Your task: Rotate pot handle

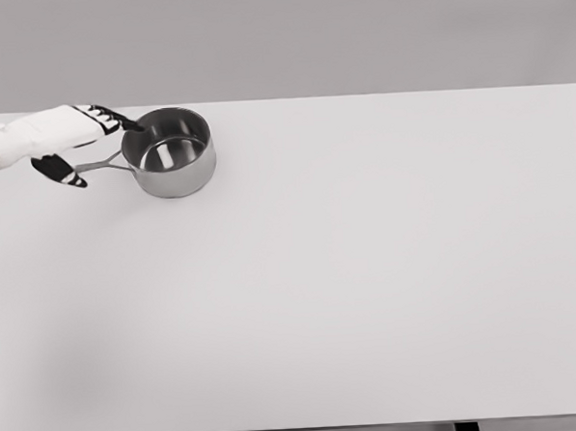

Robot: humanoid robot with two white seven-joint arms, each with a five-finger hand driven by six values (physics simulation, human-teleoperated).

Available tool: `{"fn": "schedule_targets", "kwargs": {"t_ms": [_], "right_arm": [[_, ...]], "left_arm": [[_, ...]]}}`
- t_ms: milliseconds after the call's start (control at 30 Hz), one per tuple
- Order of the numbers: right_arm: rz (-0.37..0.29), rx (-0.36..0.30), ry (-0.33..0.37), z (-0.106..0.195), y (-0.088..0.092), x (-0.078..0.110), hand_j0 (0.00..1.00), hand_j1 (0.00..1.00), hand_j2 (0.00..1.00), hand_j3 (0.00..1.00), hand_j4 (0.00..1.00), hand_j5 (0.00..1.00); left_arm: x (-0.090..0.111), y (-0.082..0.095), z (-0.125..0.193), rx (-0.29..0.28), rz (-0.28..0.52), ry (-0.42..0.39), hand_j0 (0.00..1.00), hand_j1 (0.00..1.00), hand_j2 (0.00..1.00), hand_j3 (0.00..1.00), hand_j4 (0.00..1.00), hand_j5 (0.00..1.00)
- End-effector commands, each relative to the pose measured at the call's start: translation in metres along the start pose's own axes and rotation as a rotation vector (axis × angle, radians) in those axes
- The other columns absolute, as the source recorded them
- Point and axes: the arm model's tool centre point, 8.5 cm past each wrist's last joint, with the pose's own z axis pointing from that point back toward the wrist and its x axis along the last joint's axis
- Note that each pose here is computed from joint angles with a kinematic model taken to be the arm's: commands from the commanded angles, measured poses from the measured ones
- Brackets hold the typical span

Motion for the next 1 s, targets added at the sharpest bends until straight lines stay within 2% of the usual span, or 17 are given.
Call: {"fn": "schedule_targets", "kwargs": {"t_ms": [0, 233, 367, 700, 867, 933, 967], "right_arm": [[0.0, 0.0, 0.0, 0.0, 0.0, 0.0, 1.0, 1.0, 1.0, 1.0, 1.0, 1.0], [0.0, 0.0, 0.0, 0.0, 0.0, 0.0, 1.0, 1.0, 1.0, 1.0, 1.0, 1.0], [0.0, 0.0, 0.0, 0.0, 0.0, 0.0, 1.0, 1.0, 1.0, 1.0, 1.0, 1.0], [0.0, 0.0, 0.0, 0.0, 0.0, 0.0, 1.0, 1.0, 1.0, 1.0, 1.0, 1.0], [0.0, 0.002, 0.0, 0.0, 0.0, 0.0, 1.0, 1.0, 1.0, 1.0, 1.0, 1.0], [0.0, 0.0, 0.0, 0.0, 0.0, 0.0, 1.0, 1.0, 1.0, 1.0, 1.0, 1.0], [0.0, 0.002, 0.0, 0.0, 0.0, 0.0, 1.0, 1.0, 1.0, 1.0, 1.0, 1.0]], "left_arm": [[-0.003, -0.005, -0.002, -0.024, -0.022, 0.021, 1.0, 1.0, 1.0, 1.0, 1.0, 1.0], [-0.006, -0.003, -0.001, -0.012, -0.041, 0.035, 1.0, 1.0, 1.0, 1.0, 1.0, 1.0], [-0.015, -0.001, 0.0, 0.008, -0.103, 0.119, 1.0, 1.0, 1.0, 1.0, 1.0, 1.0], [-0.021, 0.001, -0.002, 0.032, -0.097, 0.189, 1.0, 1.0, 1.0, 1.0, 1.0, 1.0], [-0.021, 0.001, 0.001, 0.032, -0.105, 0.184, 1.0, 1.0, 1.0, 1.0, 1.0, 1.0], [-0.013, 0.009, 0.001, 0.049, -0.121, 0.133, 1.0, 1.0, 1.0, 1.0, 1.0, 1.0], [-0.011, 0.012, 0.006, 0.072, -0.096, 0.086, 1.0, 1.0, 1.0, 1.0, 1.0, 1.0]]}}
